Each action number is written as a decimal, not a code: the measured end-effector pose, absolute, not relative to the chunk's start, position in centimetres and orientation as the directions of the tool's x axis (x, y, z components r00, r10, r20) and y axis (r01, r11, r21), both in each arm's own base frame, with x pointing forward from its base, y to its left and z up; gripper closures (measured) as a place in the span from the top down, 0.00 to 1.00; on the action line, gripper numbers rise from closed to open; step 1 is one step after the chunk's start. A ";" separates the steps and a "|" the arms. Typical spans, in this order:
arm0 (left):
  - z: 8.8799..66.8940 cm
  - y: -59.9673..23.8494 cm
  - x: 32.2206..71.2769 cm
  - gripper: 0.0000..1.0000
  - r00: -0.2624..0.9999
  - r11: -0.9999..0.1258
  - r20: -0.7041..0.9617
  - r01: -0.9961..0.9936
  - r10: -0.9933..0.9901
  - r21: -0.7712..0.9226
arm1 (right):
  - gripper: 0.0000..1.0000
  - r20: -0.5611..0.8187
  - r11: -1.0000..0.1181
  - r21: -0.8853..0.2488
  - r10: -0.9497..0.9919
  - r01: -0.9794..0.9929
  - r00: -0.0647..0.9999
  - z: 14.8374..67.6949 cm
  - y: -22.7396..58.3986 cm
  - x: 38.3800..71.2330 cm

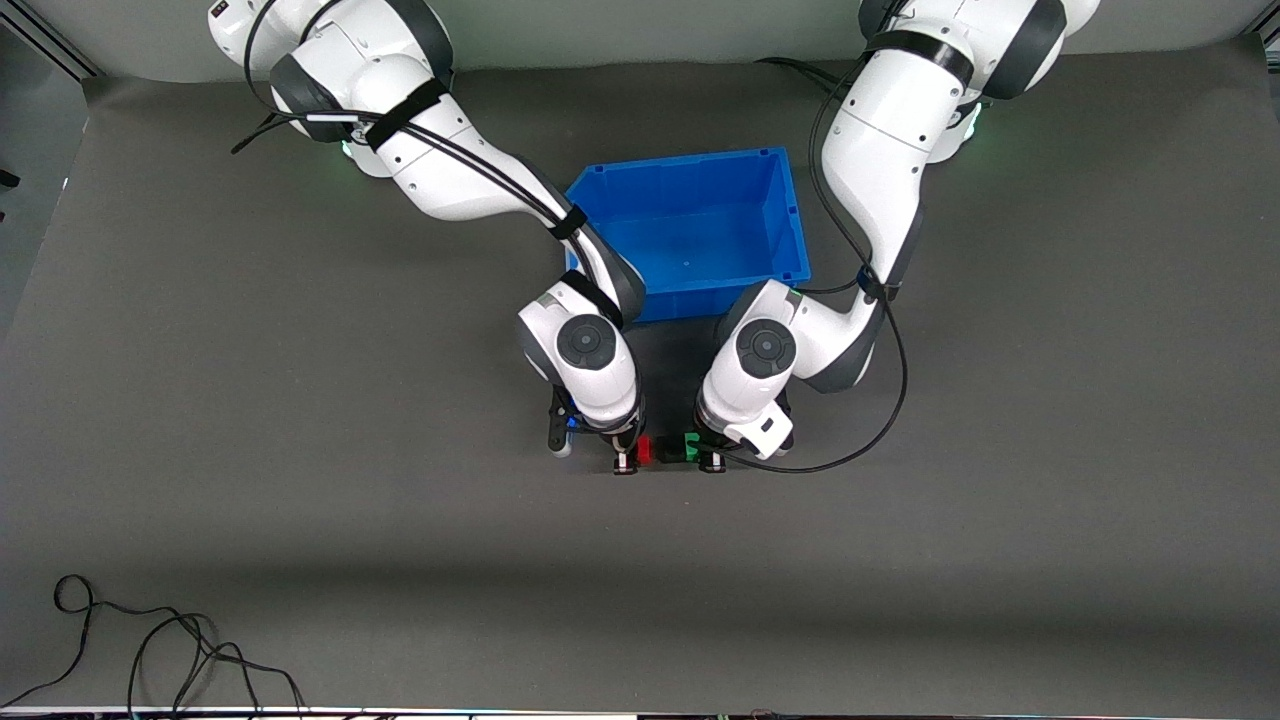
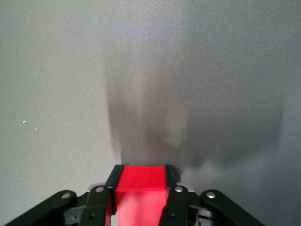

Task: Attach green and red cubes to black cube
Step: 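Open the left gripper and lift away while the right gripper releases red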

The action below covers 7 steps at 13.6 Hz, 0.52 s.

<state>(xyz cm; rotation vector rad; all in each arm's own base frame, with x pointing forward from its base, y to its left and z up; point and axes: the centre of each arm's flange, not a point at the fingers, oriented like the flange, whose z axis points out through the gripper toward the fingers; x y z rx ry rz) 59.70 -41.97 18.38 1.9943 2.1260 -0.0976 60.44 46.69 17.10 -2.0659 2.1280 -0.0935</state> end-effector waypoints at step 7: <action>18.3 -42.6 59.2 0.54 -0.045 0.068 -0.208 0.992 0.977 0.105 | 0.39 -0.083 0.023 -0.165 -0.996 -0.986 -0.009 17.0 48.2 59.4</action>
